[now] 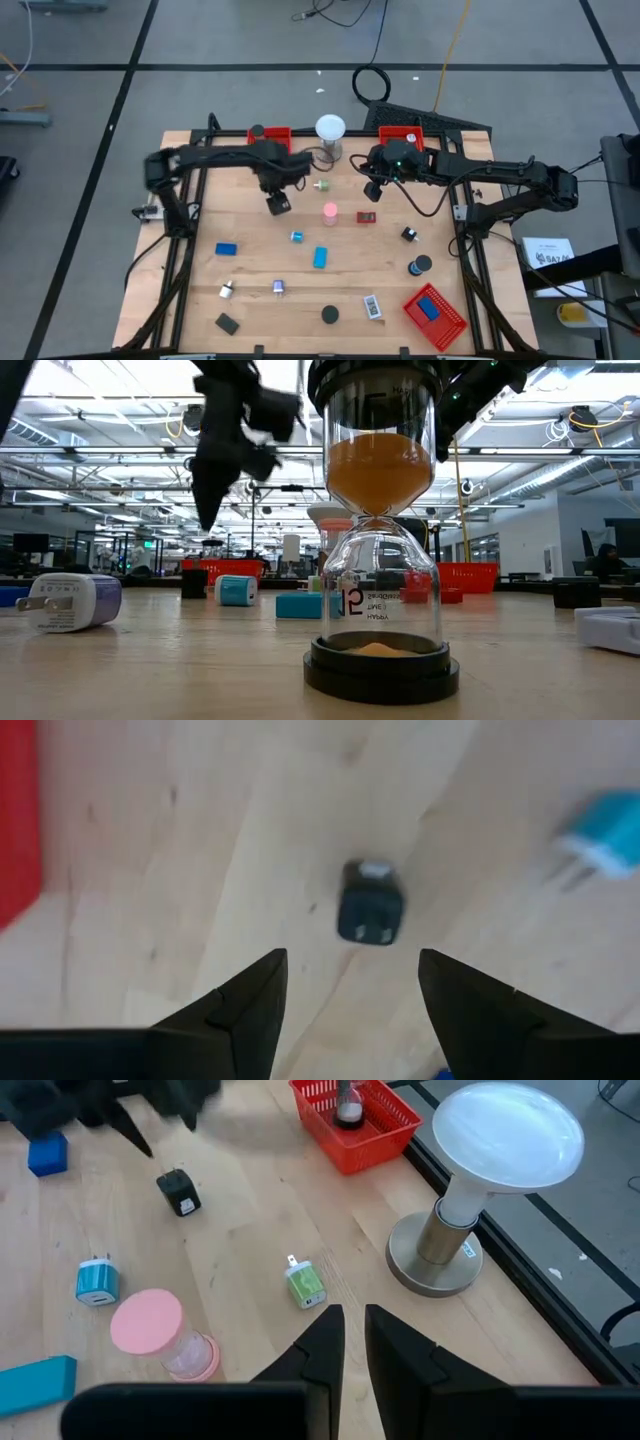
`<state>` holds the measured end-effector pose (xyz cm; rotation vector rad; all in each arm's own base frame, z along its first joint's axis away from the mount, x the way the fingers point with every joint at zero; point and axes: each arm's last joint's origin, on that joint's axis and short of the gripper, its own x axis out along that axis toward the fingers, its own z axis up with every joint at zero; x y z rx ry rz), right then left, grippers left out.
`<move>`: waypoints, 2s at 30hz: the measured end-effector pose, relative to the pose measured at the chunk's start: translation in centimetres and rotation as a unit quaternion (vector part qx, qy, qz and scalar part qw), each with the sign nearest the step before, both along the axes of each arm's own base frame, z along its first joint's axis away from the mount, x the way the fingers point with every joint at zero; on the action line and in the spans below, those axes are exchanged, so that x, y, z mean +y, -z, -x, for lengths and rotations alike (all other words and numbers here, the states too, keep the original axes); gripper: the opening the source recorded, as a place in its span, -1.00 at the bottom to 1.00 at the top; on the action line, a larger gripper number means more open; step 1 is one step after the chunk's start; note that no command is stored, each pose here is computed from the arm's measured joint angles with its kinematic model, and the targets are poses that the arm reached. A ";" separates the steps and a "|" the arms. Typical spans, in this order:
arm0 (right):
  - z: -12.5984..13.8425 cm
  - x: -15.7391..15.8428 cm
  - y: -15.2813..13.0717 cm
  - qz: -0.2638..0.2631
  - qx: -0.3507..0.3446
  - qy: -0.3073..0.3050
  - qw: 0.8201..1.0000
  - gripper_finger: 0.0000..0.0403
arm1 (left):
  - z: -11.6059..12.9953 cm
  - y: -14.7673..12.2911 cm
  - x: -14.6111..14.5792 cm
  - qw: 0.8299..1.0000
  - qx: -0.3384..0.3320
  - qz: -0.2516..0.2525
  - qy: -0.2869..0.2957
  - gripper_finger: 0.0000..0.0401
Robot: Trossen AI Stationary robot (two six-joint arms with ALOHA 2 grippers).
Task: Pick & Place Office items
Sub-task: Put the black charger adapter into the top right red bin
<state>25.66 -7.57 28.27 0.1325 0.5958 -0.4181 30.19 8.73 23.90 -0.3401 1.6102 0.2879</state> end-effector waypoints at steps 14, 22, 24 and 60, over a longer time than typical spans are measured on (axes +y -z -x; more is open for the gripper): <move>-0.2 -0.1 -0.3 -0.002 -0.022 0.005 1.000 -0.83 | 6.6 3.5 -4.4 0.964 -0.245 -0.081 0.061 0.15; -0.2 -0.1 -0.3 -0.005 -0.025 0.007 1.000 -0.83 | 6.9 5.3 -4.8 0.960 -0.245 -0.129 0.049 0.15; -0.2 -0.1 -0.3 -0.004 -0.025 0.007 1.000 -0.83 | 7.1 5.6 -4.8 0.962 -0.243 -0.119 0.049 0.15; -0.2 -0.1 -0.4 -0.004 -0.026 0.007 1.000 -0.83 | 7.4 7.0 -4.7 0.956 -0.260 -0.135 0.028 -0.34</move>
